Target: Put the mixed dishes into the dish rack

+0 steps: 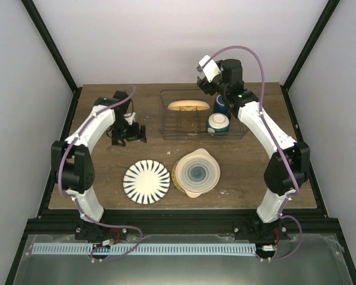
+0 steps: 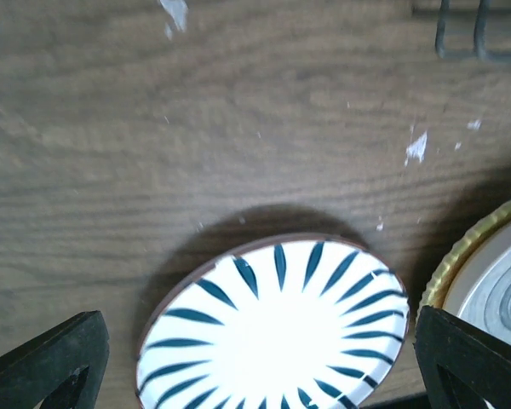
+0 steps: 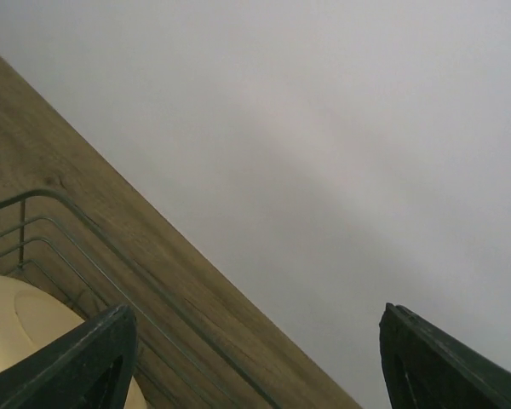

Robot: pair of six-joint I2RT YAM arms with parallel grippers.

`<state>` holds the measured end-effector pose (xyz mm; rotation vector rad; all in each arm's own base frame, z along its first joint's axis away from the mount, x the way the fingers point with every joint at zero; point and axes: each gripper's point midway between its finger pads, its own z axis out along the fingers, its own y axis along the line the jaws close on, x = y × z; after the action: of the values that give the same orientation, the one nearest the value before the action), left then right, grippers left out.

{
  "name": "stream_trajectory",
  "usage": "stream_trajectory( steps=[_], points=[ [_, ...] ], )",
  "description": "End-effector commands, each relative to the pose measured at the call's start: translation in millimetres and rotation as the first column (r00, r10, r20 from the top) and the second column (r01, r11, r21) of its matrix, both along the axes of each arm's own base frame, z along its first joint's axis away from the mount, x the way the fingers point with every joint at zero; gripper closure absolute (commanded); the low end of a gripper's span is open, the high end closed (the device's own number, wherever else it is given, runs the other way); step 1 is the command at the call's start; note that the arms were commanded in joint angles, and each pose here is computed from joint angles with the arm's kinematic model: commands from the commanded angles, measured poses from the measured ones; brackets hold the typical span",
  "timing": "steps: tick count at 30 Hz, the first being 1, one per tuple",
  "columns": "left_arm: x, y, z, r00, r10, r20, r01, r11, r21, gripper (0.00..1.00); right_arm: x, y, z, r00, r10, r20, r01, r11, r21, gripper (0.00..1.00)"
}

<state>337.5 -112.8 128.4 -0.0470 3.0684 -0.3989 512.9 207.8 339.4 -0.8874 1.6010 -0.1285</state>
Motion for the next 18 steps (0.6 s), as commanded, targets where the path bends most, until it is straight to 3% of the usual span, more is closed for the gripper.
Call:
stream_trajectory(
  steps=[1,13,18],
  points=[
    [-27.8,-5.1,-4.3,0.998,0.019,-0.059,-0.017,0.999,0.044,0.0,0.7,-14.0,-24.4,0.974,-0.15,-0.171,0.161,0.986,0.052,0.21],
    [-86.9,1.7,-25.7,0.982,0.115,-0.148,-0.106,0.992,0.068,0.0,-26.8,-9.4,-31.9,0.956,-0.13,-0.262,0.164,0.98,0.115,0.22],
    [-98.5,1.5,-33.4,0.975,0.168,-0.146,-0.163,0.986,0.044,0.0,-34.9,-1.1,-32.3,0.944,-0.105,-0.312,0.158,0.976,0.15,0.32]
  ],
)
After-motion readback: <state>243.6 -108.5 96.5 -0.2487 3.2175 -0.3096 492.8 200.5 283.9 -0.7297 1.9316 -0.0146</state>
